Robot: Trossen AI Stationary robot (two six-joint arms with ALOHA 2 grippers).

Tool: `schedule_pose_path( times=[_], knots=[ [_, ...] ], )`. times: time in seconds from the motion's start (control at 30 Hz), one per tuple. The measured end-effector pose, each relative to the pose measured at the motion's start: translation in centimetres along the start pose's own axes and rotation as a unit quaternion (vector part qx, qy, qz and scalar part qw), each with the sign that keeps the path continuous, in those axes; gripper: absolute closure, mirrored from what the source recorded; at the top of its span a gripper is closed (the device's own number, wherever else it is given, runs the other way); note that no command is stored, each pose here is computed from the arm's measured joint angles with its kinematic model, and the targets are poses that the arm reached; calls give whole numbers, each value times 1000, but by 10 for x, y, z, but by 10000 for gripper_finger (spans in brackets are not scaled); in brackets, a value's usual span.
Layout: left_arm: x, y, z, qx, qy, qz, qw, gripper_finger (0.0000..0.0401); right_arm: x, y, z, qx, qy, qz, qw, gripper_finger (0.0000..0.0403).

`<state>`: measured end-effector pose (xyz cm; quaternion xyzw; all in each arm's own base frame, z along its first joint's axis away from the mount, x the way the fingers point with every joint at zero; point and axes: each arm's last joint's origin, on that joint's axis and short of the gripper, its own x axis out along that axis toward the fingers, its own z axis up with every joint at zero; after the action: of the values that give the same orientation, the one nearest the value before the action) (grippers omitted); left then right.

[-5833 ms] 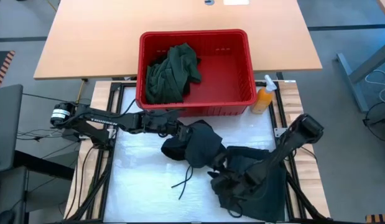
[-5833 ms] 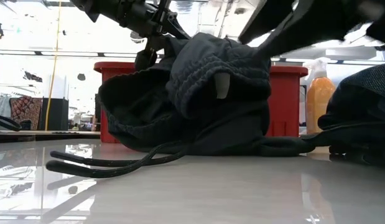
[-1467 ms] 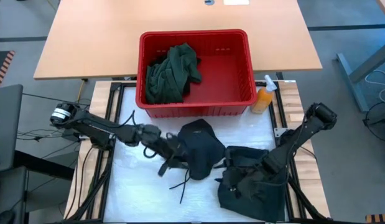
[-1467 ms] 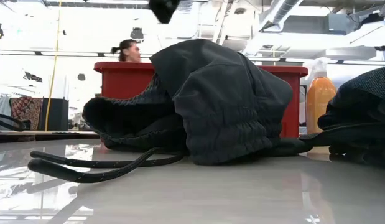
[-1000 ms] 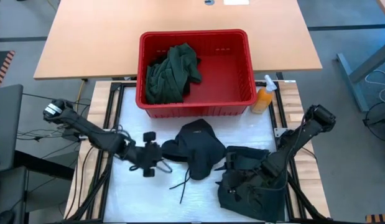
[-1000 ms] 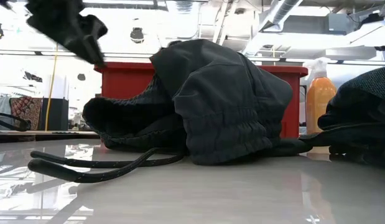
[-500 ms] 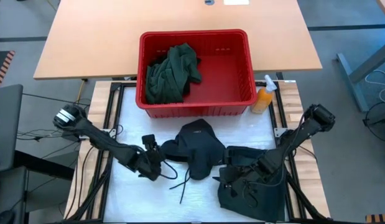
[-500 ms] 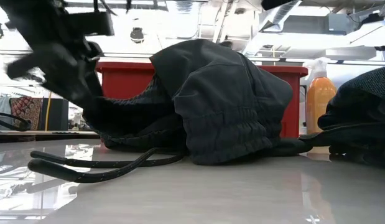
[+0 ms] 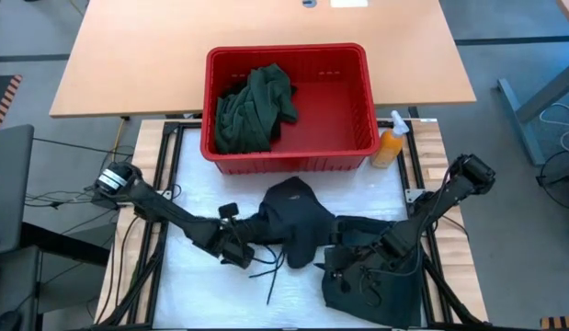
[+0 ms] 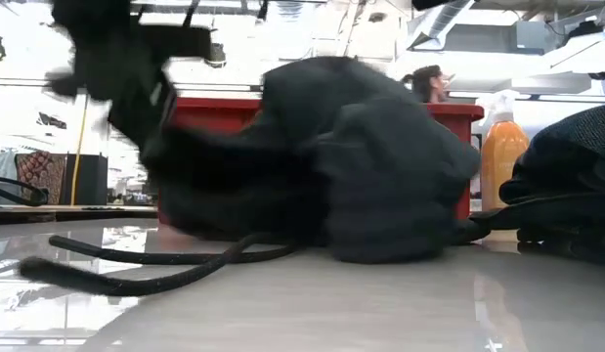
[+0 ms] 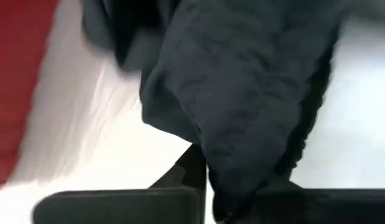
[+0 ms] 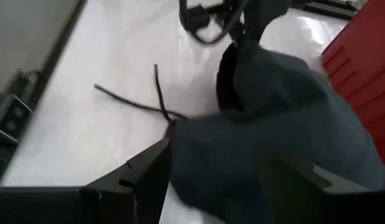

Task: Fold laundry
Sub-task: Fold the gray shorts

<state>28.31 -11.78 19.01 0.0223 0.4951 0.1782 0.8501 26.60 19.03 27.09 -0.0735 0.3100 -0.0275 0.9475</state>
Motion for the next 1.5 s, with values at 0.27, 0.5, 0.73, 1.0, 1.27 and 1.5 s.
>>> schedule_pose_path(
  times=[0.27,0.5,0.73,1.0,1.27,1.5],
  knots=[
    [-142,55,106,0,-183,-279,943,393,-21,8,28,-22,-25,67,997,149],
    [-209,120,111,-45,-288,-214,932,395,-39,2,62,-51,-85,36,994,149],
    [-162,125,82,-82,-98,-153,980,396,-20,-10,66,45,-65,66,995,149],
    [-128,129,66,-47,-5,-106,993,396,26,-9,67,53,-44,142,987,149],
    [-115,157,60,-20,56,-75,995,396,82,-18,77,20,-116,279,953,149],
    [-109,176,61,28,64,-110,991,396,134,-14,69,37,-169,274,946,149]
  ],
)
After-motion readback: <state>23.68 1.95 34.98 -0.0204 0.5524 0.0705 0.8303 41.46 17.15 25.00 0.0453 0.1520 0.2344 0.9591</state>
